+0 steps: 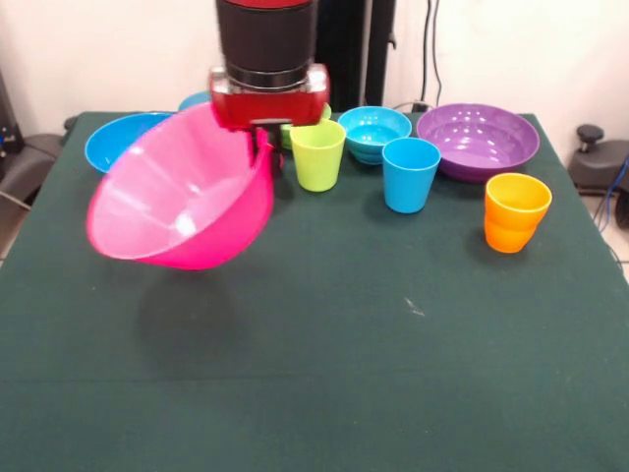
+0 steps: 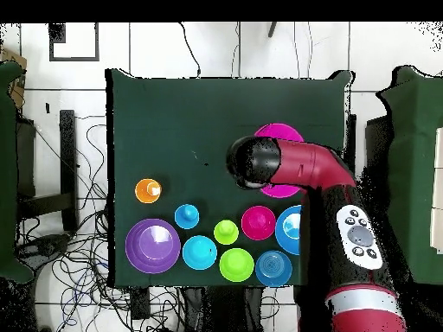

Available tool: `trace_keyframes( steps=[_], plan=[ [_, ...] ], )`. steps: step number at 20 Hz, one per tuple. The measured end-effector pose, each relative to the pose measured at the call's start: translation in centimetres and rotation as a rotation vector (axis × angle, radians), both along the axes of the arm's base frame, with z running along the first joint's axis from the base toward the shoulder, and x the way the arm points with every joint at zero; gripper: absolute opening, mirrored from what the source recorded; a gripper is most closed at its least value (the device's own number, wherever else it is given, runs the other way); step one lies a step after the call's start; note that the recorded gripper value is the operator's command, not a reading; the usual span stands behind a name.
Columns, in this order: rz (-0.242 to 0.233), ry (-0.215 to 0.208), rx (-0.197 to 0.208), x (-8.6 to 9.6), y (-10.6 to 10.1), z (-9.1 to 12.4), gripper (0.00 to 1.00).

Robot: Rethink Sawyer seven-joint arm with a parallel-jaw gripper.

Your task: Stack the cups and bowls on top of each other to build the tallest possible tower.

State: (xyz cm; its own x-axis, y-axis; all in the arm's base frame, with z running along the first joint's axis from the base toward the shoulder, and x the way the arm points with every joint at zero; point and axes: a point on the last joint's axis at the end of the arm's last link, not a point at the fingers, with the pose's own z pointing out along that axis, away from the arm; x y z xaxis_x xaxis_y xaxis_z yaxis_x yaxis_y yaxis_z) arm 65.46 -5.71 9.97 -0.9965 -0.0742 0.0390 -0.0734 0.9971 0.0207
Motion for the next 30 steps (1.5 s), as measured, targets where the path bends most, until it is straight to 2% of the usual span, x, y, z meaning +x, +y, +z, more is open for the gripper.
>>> trace_keyframes(
  steps=[1, 5, 8, 9, 14, 17, 22, 24, 25, 27, 29, 30],
  plan=[
    [-0.027, 0.01, 0.058, 0.0, 1.3, 0.0, 0.0],
    [-0.075, 0.03, 0.165, 0.0, 3.6, 0.1, 0.0],
    [-0.097, 0.042, 0.226, 0.0, 5.2, 0.3, 0.0],
    [-0.1, 0.049, 0.258, 0.1, 6.5, 0.5, 0.0],
    [-0.086, 0.054, 0.284, 0.2, 8.7, 0.9, 0.0],
    [-0.088, 0.049, 0.325, 0.7, 10.6, 2.0, 0.0],
    [-0.118, 0.037, 0.41, 2.0, 12.9, 4.1, 0.0],
    [-0.137, 0.036, 0.459, 2.7, 13.8, 5.1, 0.0],
    [-0.156, 0.038, 0.514, 3.3, 14.7, 6.0, 0.0],
    [-0.171, 0.042, 0.556, 3.6, 15.3, 6.7, 0.0],
    [-0.196, 0.052, 0.631, 4.1, 15.9, 7.8, 0.0],
    [-0.201, 0.054, 0.647, 4.2, 16.0, 8.0, 0.0]
  ],
)
